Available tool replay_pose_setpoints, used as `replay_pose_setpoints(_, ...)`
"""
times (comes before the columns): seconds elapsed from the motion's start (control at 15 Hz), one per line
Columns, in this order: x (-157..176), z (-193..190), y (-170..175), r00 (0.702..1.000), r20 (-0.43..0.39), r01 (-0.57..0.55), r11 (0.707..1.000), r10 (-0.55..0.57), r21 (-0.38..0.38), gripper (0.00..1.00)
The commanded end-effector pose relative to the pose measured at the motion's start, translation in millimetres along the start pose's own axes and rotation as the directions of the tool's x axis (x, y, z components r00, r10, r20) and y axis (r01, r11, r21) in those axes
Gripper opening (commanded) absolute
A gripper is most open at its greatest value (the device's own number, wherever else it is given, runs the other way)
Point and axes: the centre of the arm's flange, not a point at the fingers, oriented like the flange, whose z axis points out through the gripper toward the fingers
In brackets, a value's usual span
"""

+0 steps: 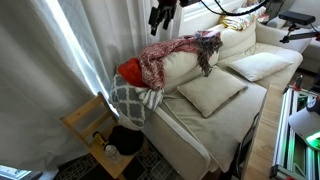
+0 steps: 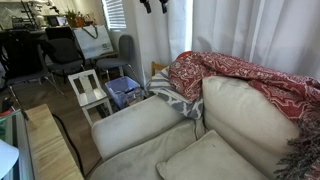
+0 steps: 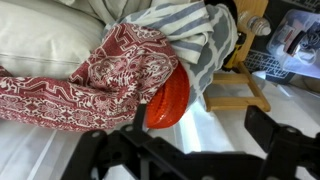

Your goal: Move the red hat to the right

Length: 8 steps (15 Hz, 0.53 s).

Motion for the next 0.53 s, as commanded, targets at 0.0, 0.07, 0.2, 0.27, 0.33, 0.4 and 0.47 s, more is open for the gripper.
replay_pose_setpoints(0.0,50.2,50.1,7.3,0.995,-0.037,-0.097,0.994,0.095,-0.053,1.0)
replay_pose_setpoints(0.07,57.4,62.0,9.8,0.992,-0.043,-0.124,0.99,0.122,-0.07,1.0)
replay_pose_setpoints(0.2,68.6,83.5,12.4,0.983,-0.059,-0.179,0.979,0.174,-0.1,1.0)
replay_pose_setpoints(0.27,72.8,94.6,12.2,0.979,-0.068,-0.2,0.972,0.193,-0.12,1.0)
replay_pose_setpoints(0.33,76.3,105.2,9.5,0.975,-0.068,-0.221,0.966,0.214,-0.132,1.0)
replay_pose_setpoints(0.4,79.2,114.3,7.0,0.972,-0.074,-0.232,0.961,0.223,-0.149,1.0)
replay_pose_setpoints(0.47,81.8,122.4,0.6,0.972,-0.068,-0.233,0.96,0.224,-0.156,1.0)
